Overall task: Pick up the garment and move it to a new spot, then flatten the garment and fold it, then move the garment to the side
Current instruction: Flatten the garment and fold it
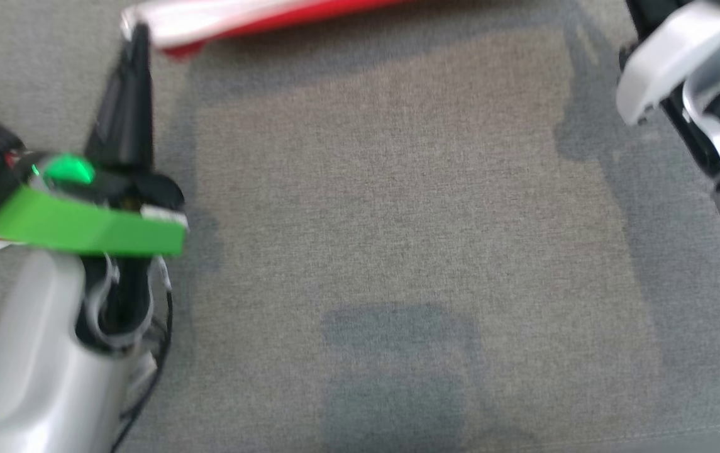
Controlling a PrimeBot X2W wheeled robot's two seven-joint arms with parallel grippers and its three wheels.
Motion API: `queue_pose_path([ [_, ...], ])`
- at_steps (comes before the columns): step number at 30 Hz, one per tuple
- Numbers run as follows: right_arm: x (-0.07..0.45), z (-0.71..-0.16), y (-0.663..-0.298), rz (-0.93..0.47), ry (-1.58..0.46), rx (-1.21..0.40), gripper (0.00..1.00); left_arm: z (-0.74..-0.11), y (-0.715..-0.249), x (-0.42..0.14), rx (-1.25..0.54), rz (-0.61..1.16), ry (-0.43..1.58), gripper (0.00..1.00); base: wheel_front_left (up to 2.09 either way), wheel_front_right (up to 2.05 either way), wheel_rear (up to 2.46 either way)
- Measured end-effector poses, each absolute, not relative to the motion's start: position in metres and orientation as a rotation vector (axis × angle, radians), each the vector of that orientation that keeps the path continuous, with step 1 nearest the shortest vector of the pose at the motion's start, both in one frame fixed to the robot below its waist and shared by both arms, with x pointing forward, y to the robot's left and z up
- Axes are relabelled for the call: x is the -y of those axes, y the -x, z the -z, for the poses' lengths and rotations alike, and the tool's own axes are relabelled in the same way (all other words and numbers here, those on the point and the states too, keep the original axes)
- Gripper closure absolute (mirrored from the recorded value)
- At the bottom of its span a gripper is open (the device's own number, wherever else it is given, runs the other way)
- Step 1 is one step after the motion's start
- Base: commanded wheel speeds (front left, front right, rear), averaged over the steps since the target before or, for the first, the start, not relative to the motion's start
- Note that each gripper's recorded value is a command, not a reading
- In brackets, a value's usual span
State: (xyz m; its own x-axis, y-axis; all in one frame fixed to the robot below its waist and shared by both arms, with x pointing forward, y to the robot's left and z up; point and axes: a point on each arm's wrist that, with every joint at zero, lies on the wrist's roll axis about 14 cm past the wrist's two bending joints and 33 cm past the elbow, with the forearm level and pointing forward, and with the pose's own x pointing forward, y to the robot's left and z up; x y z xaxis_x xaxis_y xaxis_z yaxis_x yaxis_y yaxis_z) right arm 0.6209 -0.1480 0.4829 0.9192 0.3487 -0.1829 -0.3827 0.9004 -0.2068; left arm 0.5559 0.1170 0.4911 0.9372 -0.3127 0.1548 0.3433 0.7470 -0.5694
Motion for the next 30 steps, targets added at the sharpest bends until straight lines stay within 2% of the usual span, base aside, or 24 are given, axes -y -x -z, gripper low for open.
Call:
queue_pose_path([
  [2,0.153,-0.484,-0.594,-0.381,0.256,-0.15,1.0,-0.484,-0.521,-0.121,0.011,0.326,0.669,1.0,0.0,0.0,0.0],
  [7,0.159,-0.475,-0.548,-0.357,0.215,-0.207,1.0,-0.476,-0.472,-0.119,-0.054,0.309,0.669,1.0,0.0,0.0,0.0],
  [15,0.16,-0.472,-0.493,-0.348,0.233,-0.272,1.0,-0.471,-0.404,-0.11,-0.132,0.304,0.644,1.0,0.0,0.0,0.0],
  [30,0.164,-0.47,-0.398,-0.348,0.213,-0.422,1.0,-0.47,-0.317,-0.114,-0.194,0.268,0.644,1.0,0.0,0.0,0.0],
])
